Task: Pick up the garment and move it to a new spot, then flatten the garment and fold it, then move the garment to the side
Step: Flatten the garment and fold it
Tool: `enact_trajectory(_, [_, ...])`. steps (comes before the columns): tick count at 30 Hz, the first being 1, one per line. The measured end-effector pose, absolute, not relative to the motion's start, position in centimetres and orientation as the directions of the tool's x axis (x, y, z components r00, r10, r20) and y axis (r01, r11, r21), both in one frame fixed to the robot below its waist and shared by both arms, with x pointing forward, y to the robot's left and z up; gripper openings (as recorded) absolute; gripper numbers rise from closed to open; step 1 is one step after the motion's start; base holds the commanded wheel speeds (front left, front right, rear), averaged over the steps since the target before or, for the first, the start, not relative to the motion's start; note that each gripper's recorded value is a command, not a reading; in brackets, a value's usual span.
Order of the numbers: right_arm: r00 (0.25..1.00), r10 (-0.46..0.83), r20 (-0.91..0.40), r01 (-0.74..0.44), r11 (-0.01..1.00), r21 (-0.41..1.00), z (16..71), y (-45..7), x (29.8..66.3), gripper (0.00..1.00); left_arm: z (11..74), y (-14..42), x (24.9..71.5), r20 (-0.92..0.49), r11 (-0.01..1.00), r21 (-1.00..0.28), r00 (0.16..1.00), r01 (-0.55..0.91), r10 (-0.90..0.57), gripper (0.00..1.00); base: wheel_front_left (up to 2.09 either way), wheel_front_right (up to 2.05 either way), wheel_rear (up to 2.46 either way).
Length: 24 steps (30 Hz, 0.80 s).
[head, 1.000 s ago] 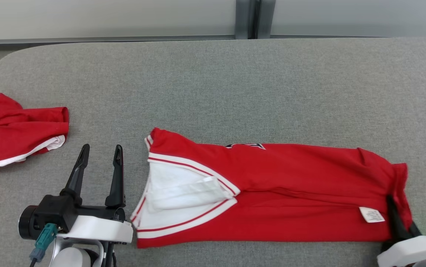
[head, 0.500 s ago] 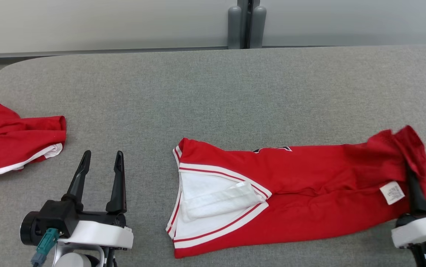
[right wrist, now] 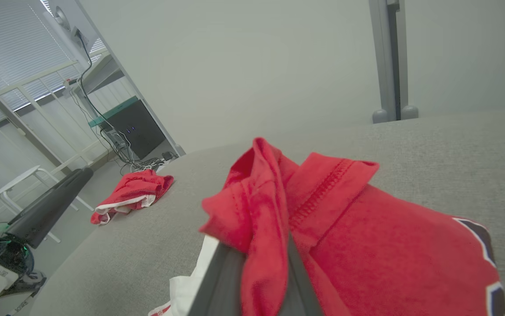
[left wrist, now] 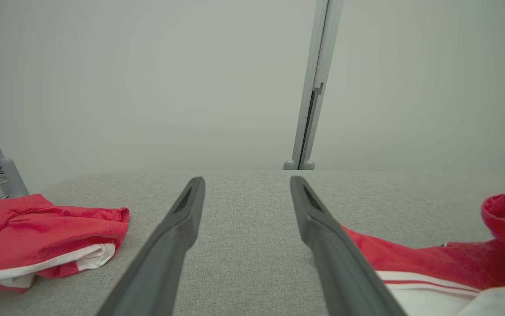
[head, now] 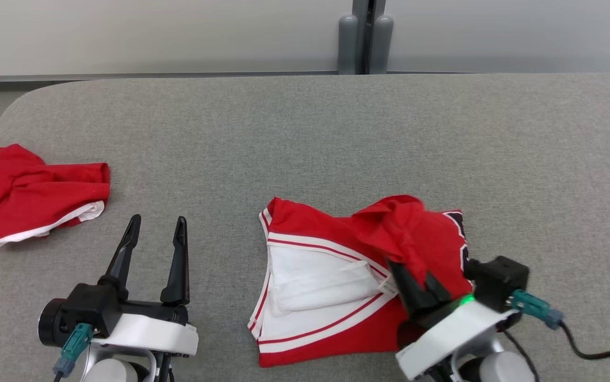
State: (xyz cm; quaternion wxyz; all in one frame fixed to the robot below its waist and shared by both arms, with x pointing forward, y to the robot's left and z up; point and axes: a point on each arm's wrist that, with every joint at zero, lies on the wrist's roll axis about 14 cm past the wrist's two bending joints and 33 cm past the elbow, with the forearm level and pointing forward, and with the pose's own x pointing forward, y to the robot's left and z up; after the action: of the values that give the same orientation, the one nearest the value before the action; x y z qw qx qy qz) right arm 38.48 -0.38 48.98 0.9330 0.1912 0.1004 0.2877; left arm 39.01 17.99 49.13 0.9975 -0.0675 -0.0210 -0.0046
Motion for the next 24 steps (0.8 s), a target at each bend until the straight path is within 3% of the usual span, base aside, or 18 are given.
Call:
enact_trajectory(6, [0.69,0.717,-0.103,-0.593,0.641,0.488,47.0,5.6,36.6,0.0,48.9,18.9,38.6,0.033,0.99,-0.137,0.999,-0.018,0.023,1.0,0.0,0.0,0.0])
enact_trajectory(12, [0.63,0.764,-0.135,-0.619,0.6,0.506,44.9,7.9,36.2,0.0,48.6,19.4,38.8,0.023,0.989,-0.144,0.999,-0.037,0.04,1.0,0.0,0.0,0.0])
enact_trajectory(13, [0.627,0.767,-0.137,-0.618,0.596,0.513,44.6,8.0,36.1,0.27,48.5,19.5,38.8,0.02,0.989,-0.146,0.999,-0.04,0.043,1.0,0.0,0.0,0.0])
enact_trajectory(15, [0.618,0.775,-0.136,-0.625,0.588,0.513,44.4,8.4,36.1,1.0,48.4,19.5,38.8,0.016,0.988,-0.147,0.999,-0.045,0.048,1.0,0.0,0.0,0.0])
enact_trajectory(24, [0.649,0.757,0.078,-0.691,0.543,0.478,49.7,9.0,38.2,1.0,48.2,19.3,39.3,0.014,0.988,-0.15,0.999,-0.041,0.044,1.0,0.0,0.0,0.0])
